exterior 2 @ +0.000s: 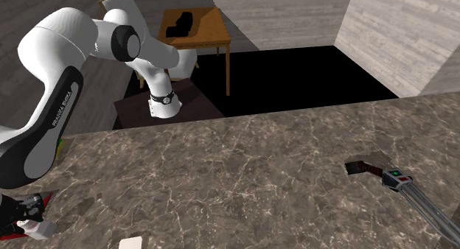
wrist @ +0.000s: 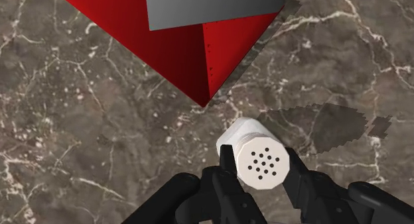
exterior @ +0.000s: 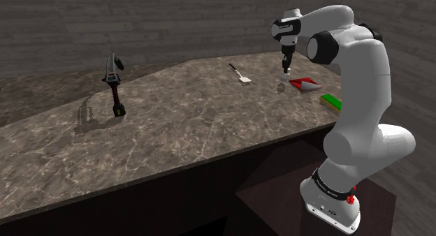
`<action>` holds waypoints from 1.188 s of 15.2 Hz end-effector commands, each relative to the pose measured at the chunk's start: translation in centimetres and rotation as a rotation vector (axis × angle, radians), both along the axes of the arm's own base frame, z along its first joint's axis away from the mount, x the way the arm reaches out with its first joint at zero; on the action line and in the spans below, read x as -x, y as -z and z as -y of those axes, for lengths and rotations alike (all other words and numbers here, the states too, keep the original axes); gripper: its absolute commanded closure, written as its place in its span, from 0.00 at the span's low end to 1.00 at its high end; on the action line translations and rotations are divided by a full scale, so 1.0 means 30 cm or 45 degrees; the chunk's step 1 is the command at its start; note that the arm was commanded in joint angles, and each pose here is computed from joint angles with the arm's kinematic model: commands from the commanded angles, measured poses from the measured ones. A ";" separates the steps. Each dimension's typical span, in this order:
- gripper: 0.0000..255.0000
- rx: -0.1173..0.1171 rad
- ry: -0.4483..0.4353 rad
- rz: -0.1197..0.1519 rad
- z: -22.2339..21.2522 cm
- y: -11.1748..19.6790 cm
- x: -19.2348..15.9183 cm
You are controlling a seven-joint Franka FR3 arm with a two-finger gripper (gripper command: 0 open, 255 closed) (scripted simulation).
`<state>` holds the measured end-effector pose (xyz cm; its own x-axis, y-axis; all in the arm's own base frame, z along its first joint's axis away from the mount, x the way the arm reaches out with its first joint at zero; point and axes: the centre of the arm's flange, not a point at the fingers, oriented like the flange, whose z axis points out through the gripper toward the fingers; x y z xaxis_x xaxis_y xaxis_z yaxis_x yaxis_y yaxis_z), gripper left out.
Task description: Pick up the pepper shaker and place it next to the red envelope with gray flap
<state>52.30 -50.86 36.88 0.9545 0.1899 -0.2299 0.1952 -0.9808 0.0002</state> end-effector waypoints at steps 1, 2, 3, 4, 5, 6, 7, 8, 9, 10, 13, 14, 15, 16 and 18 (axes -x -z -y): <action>1.00 0.000 0.000 0.000 0.000 0.000 0.000; 0.00 0.000 0.000 0.000 0.000 0.000 0.000; 0.00 0.000 0.000 0.000 0.000 0.000 0.000; 0.00 0.000 0.000 0.000 0.000 0.000 0.000; 0.00 0.000 0.000 0.000 0.000 0.000 0.000; 0.00 0.000 0.000 0.000 0.000 0.000 0.000; 0.00 0.000 0.000 0.000 0.000 0.000 0.000; 0.00 0.000 0.000 0.000 -0.002 -0.043 -0.010; 0.00 0.000 0.000 0.000 -0.004 -0.086 -0.020; 0.00 0.000 0.000 0.000 -0.006 -0.128 -0.030; 0.00 0.000 0.000 0.000 -0.008 -0.162 -0.037; 0.00 0.000 0.000 0.000 -0.008 -0.162 -0.038; 0.00 0.000 0.000 0.000 -0.008 -0.162 -0.038; 0.00 0.000 0.000 0.000 -0.008 -0.162 -0.038; 0.00 0.000 0.000 0.000 -0.008 -0.162 -0.038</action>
<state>53.43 -50.63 41.74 0.9545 0.1899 -0.2298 0.1952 -0.9808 0.0004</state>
